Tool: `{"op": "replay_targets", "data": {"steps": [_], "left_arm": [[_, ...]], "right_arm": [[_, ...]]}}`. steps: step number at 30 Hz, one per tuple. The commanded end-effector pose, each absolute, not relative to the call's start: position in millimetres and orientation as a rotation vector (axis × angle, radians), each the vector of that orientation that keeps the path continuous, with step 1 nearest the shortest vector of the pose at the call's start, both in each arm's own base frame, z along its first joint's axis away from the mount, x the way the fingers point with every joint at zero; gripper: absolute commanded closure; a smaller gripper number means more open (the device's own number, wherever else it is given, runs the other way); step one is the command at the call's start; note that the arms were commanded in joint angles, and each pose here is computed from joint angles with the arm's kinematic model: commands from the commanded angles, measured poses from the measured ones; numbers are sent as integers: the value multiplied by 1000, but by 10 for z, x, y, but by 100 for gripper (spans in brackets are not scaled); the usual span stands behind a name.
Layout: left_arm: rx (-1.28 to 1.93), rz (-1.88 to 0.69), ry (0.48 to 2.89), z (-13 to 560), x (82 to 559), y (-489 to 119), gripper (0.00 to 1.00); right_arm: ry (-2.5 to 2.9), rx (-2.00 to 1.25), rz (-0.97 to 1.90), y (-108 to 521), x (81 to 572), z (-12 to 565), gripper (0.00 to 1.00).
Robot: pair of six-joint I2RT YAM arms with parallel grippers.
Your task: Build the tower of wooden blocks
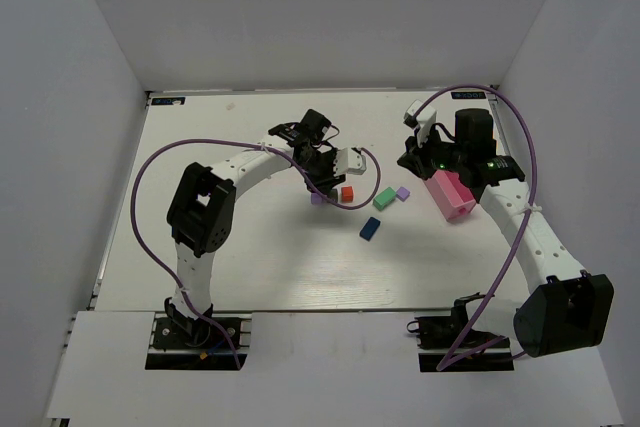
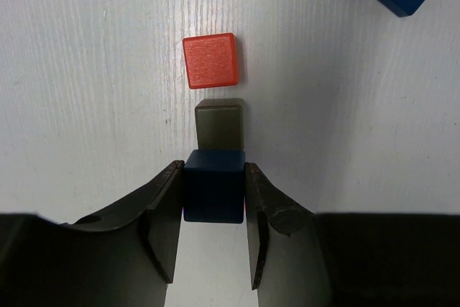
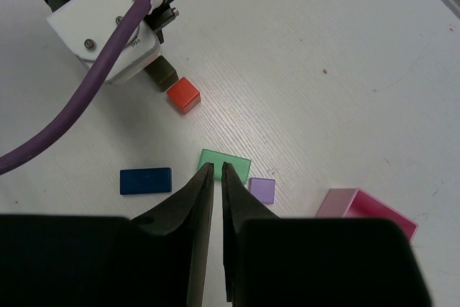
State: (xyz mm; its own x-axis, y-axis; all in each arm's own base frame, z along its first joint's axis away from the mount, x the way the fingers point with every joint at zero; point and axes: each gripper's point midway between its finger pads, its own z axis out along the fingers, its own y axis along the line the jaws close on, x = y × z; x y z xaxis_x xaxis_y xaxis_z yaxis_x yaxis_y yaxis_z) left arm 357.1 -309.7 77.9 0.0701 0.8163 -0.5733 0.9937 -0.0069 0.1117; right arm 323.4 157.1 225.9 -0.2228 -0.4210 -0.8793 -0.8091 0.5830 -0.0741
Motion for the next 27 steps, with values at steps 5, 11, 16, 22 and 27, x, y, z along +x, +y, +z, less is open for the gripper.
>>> {"op": "replay_targets", "data": {"steps": [5, 11, 16, 22, 27], "left_arm": [[1845, -485, 1757, 943, 3585, -3123, 83], [1853, -477, 1754, 940, 3567, -3144, 82], [1850, -484, 1771, 898, 3562, -3143, 81], [1854, -487, 1779, 866, 3542, -3129, 80], [1858, -490, 1787, 835, 3522, -3114, 80]], "right_arm": [[1828, -1013, 506, 1600, 3239, 2274, 85], [1832, -1013, 508, 1596, 3233, 2263, 85], [1826, -1013, 508, 1599, 3236, 2284, 85], [1824, -1015, 510, 1605, 3229, 2284, 85], [1835, -1011, 513, 1596, 3235, 2254, 85]]}}
